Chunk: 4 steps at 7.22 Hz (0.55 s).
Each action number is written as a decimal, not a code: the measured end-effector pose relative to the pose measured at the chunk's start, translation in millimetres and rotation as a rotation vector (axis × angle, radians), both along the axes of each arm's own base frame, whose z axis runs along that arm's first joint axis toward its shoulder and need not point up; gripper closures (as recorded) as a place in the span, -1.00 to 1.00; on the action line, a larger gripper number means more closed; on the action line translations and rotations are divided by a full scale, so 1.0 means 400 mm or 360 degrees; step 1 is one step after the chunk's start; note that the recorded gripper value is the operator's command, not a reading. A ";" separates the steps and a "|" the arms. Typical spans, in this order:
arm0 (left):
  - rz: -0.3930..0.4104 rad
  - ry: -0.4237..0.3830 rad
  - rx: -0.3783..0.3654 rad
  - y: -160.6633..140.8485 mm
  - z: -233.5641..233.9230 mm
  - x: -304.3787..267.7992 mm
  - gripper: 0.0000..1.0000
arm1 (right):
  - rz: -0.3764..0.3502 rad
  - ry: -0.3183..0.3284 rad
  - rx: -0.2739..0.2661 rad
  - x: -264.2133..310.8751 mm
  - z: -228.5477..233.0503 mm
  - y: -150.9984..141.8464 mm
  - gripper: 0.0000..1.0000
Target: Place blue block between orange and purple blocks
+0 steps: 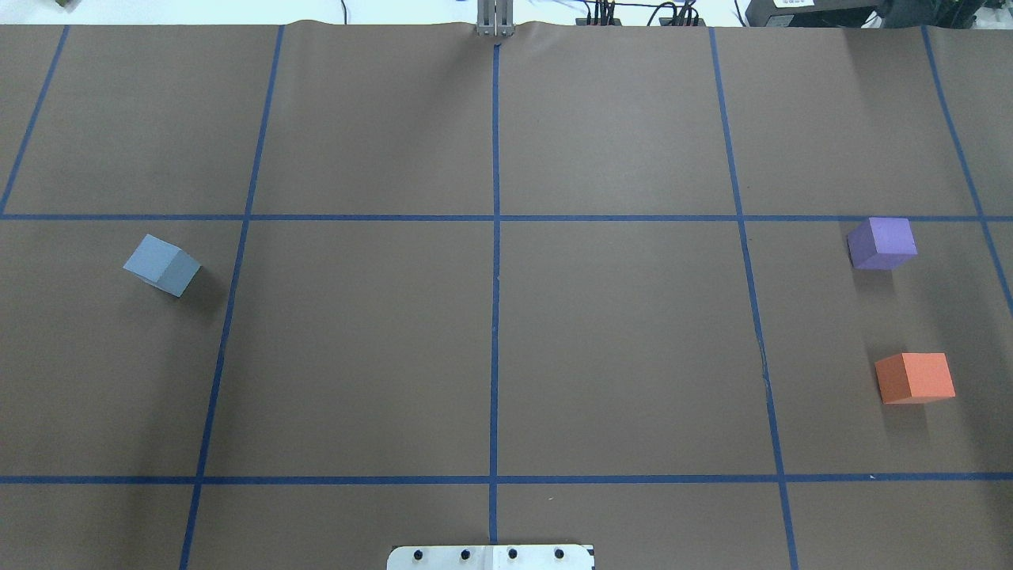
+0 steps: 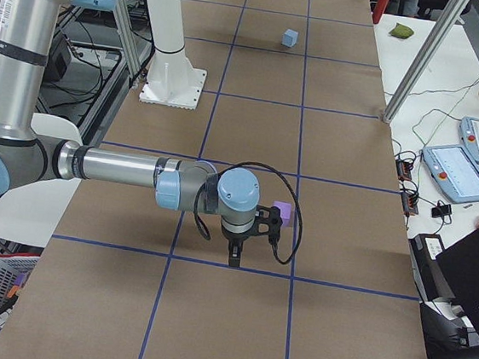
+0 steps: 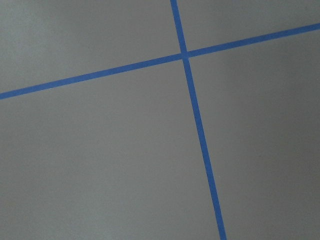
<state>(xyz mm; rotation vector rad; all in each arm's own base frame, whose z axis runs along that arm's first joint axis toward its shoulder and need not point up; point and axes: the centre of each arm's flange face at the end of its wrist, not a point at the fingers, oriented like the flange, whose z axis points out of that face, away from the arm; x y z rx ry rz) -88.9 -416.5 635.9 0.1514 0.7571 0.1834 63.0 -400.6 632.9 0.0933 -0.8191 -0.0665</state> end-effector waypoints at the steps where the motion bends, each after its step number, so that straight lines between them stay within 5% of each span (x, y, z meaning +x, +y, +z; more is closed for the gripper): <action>1: 0.0013 0.0009 0.0034 -0.021 -0.025 0.010 -1.00 | -0.0002 -0.0001 0.0018 -0.001 -0.002 -0.001 -1.00; 4: 0.0068 0.0230 0.0131 -0.111 -0.114 0.085 -1.00 | -0.0001 -0.0003 0.0021 -0.003 -0.002 -0.001 -1.00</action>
